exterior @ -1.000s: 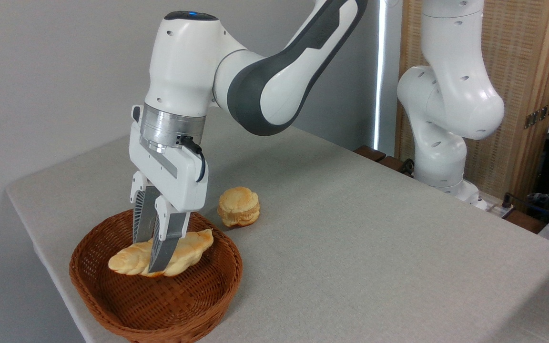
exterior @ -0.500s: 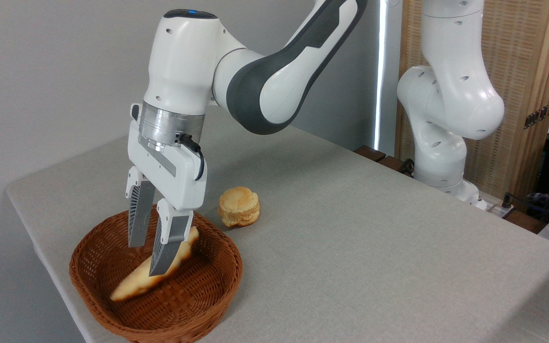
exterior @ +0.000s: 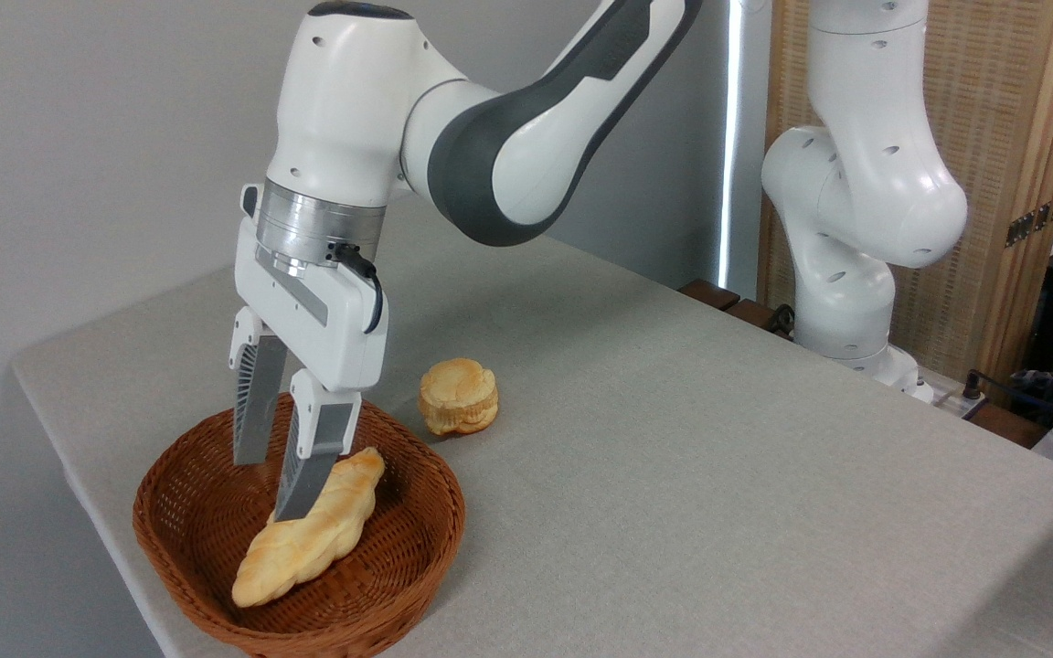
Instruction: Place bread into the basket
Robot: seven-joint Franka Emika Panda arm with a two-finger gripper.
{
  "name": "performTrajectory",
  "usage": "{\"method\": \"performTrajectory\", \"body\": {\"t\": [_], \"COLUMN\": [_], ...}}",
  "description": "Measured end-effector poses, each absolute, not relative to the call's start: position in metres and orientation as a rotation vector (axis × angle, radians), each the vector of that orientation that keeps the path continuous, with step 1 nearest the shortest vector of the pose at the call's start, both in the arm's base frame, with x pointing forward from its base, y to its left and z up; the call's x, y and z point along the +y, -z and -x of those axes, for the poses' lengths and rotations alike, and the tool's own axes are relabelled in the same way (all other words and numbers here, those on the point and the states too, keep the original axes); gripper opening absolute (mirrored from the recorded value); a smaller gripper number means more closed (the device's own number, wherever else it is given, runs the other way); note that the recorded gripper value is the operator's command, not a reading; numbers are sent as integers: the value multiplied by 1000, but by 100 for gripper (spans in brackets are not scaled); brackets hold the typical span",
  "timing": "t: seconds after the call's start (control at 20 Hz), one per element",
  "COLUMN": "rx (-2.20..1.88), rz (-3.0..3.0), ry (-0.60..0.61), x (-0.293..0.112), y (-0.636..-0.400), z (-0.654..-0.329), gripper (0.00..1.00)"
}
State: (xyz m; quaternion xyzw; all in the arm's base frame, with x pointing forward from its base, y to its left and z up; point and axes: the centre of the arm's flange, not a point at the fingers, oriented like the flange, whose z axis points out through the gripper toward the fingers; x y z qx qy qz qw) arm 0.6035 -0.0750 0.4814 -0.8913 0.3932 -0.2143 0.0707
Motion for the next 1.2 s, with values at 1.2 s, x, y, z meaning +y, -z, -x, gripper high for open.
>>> {"method": "performTrajectory", "body": {"t": [1.2], "rx": [1066], "rz": [2961], "ry": [230], "x": [-75], "y": [-536], "z": [-575], "gripper": [100]}}
